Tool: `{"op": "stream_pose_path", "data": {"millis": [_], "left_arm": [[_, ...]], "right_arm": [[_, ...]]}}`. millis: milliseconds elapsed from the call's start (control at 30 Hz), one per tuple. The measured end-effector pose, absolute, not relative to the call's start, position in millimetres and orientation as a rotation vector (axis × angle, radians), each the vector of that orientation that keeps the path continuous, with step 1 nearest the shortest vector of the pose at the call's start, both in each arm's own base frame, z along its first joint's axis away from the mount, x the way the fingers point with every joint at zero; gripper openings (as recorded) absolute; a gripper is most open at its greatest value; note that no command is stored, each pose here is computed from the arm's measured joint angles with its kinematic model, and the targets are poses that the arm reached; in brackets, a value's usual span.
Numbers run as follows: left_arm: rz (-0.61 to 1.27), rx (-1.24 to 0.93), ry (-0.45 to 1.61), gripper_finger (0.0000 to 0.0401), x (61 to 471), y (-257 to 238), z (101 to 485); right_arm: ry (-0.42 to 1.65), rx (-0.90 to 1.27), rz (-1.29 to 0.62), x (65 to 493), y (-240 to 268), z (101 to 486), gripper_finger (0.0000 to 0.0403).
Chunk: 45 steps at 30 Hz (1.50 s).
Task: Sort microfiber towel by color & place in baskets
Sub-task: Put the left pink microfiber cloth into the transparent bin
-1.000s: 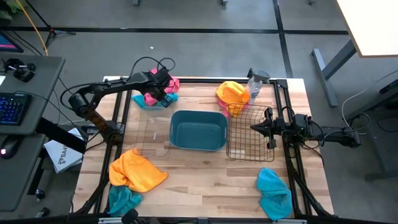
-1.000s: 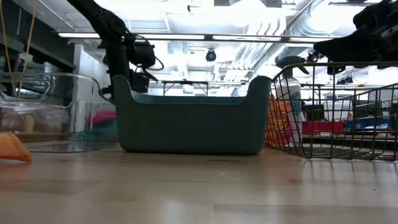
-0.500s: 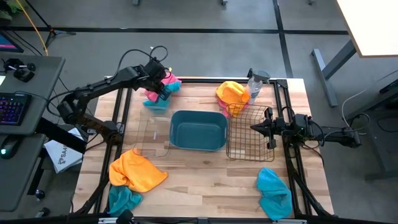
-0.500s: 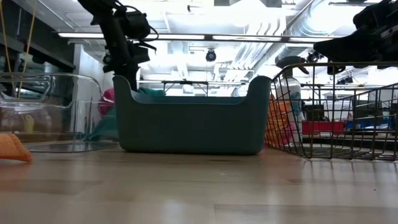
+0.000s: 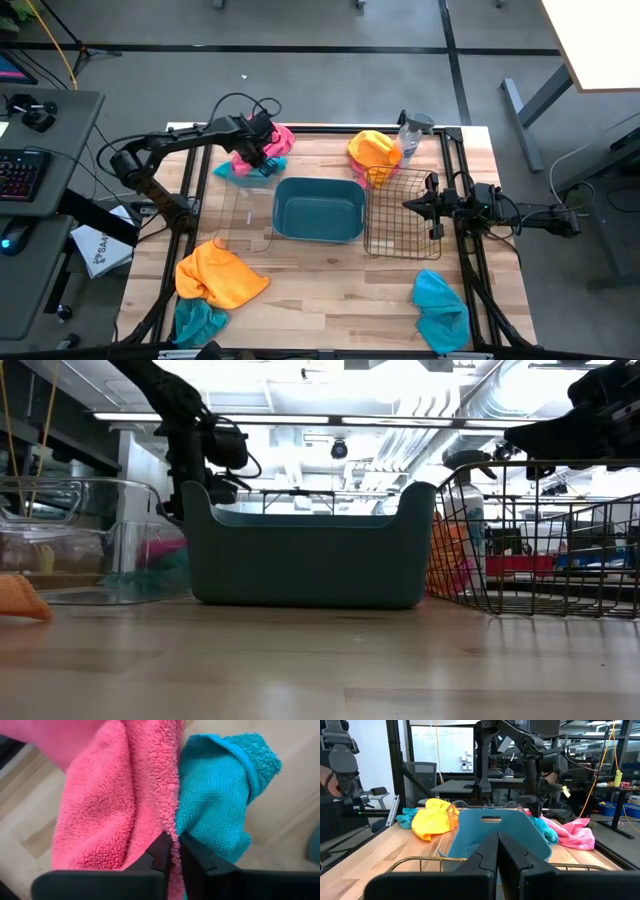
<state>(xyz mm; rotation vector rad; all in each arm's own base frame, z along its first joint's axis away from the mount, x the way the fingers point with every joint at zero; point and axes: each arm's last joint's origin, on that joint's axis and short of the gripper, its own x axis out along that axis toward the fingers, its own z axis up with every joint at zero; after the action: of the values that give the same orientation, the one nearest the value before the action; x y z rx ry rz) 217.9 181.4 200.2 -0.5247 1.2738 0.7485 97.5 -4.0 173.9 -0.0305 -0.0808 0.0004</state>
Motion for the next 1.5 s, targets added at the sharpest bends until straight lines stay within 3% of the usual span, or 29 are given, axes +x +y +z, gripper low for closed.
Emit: {"op": "stream_pose_path", "data": {"millis": [633, 1500], "left_arm": [[0.672, -0.378, 1.339, 0.0093, 205, 175, 216], [0.671, -0.464, 1.359, 0.0096, 210, 178, 203]], "right_arm": [[-0.081, -0.031, 0.0, 98, -4, 174, 0.0], [-0.081, -0.031, 0.0, 98, -4, 174, 0.0]]}}
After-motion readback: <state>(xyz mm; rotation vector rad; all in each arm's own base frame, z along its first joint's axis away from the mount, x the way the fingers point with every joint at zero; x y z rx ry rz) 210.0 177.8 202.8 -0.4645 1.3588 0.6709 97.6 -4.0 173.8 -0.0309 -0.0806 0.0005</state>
